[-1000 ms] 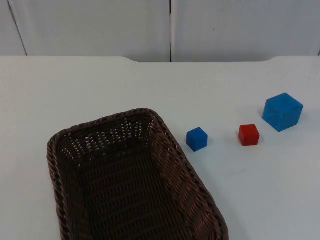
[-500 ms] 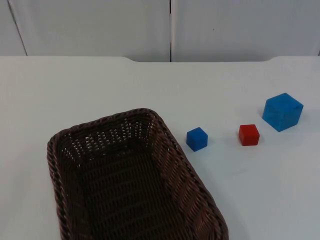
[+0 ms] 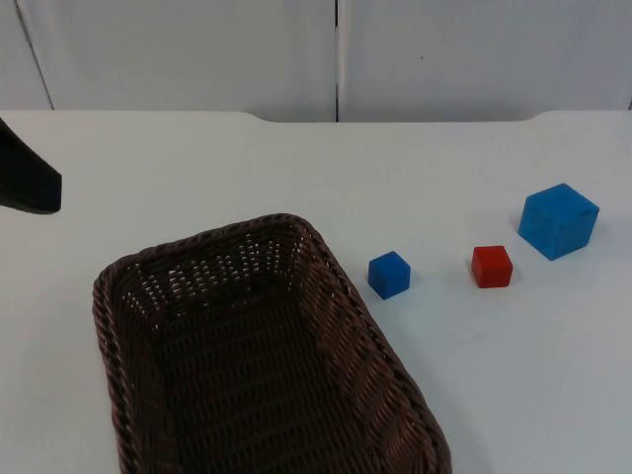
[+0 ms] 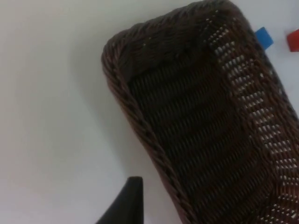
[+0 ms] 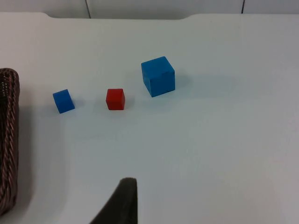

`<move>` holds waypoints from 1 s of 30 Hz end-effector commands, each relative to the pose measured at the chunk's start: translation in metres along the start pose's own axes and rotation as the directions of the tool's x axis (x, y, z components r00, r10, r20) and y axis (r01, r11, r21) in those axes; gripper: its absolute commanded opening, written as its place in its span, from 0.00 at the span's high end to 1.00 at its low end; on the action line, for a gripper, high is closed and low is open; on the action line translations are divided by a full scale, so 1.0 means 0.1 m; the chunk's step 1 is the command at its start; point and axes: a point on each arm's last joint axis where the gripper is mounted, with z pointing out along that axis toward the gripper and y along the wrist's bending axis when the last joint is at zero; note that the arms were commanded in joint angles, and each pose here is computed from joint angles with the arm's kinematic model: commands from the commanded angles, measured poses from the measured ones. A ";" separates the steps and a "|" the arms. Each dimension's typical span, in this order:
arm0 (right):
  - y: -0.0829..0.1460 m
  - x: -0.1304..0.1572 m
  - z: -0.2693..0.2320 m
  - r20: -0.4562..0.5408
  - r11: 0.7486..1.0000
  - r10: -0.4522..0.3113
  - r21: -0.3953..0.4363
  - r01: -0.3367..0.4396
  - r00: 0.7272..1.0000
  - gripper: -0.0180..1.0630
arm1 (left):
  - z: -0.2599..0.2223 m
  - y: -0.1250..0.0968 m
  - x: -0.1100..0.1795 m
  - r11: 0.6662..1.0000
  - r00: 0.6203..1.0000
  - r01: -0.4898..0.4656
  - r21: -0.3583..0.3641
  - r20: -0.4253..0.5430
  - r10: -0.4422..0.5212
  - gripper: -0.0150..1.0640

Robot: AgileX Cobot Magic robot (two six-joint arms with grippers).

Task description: Pick up the basket with the left hand and place the largest block into the basket with the right hand.

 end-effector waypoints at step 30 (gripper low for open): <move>0.00 0.00 0.00 0.004 1.000 0.000 0.006 0.000 1.000 0.01 | 1.08 0.27 0.06 0.983 0.974 0.117 -0.140 -0.178 -0.142 0.01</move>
